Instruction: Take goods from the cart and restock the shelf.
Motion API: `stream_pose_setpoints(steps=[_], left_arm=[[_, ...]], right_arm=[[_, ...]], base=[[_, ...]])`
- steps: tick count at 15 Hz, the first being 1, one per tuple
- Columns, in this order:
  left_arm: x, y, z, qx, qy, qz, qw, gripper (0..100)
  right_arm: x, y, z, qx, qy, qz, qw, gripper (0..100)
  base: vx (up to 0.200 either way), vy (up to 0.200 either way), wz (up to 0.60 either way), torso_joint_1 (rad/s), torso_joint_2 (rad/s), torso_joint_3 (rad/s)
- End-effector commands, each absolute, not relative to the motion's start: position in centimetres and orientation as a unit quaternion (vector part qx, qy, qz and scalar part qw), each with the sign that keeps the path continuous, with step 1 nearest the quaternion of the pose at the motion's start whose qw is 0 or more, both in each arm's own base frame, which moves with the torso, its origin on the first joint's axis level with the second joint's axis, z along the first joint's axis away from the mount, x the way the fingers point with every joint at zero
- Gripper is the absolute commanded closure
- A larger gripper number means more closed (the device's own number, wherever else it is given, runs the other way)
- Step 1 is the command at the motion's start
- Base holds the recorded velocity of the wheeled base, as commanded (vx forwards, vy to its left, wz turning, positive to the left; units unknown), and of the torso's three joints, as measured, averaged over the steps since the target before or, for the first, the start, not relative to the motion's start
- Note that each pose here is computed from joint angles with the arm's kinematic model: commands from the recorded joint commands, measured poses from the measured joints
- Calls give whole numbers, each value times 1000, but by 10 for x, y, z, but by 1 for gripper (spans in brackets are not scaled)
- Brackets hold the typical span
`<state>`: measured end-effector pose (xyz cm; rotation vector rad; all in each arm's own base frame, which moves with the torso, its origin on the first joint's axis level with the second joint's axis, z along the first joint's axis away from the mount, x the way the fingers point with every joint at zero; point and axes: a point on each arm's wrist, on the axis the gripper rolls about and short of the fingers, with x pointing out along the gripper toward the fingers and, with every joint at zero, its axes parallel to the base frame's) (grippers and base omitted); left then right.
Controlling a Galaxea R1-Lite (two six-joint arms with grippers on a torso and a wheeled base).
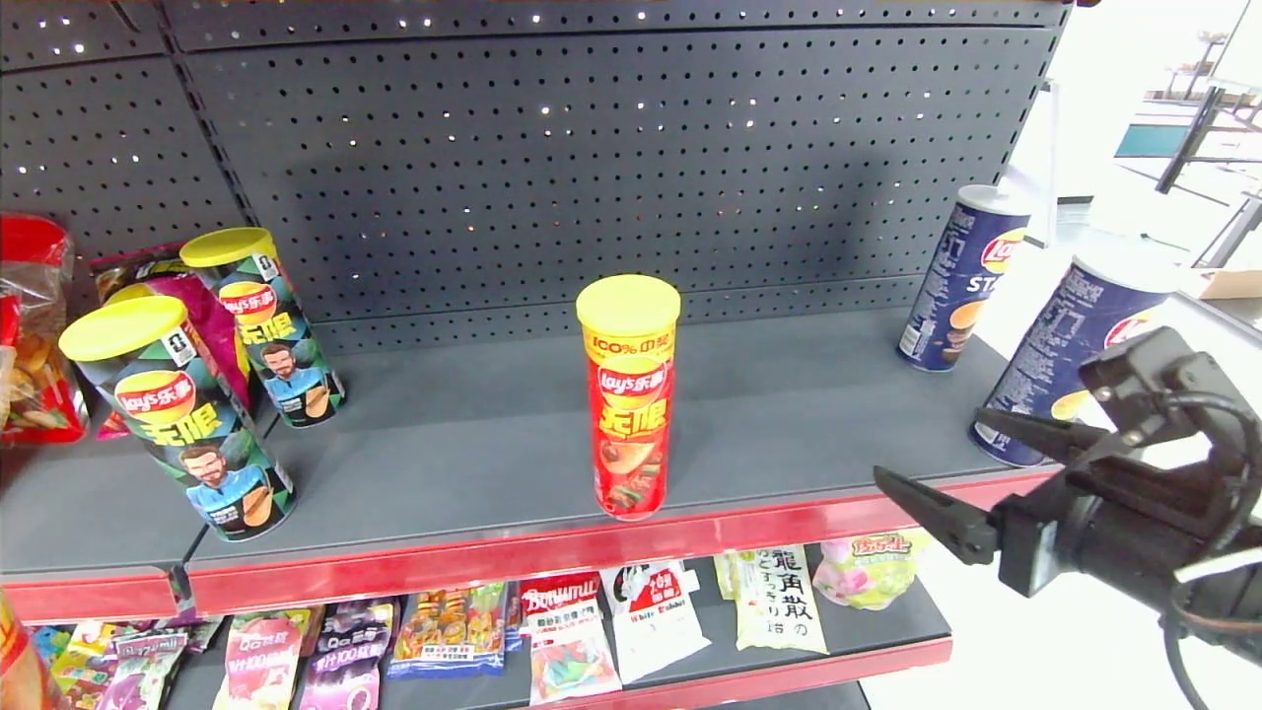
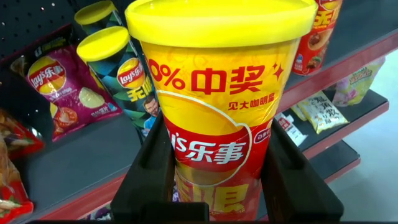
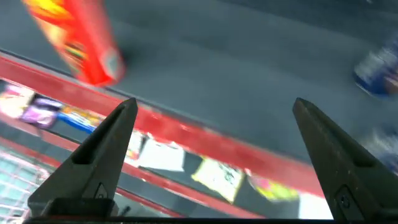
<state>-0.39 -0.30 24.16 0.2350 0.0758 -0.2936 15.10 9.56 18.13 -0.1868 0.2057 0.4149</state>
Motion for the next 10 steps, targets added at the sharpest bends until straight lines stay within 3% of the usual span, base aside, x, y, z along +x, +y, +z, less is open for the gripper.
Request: stream_pose_setpoints(steps=[1,5,10], left_arm=[[1,-4,242,116,42,-147,981,100],[8,-6,241,113,47,-172,977,100],[17,-8,243,101,47,-197,974,100]], right_arm=[[128,61,187,-80,87,160,980,0],[100,34,186,-72,82,101,989,0],[25,0,161,-83,122,-16,989,0]], base=[[0,0,0,0,0,0],[0,0,0,0,0,0],[0,0,0,0,0,0]])
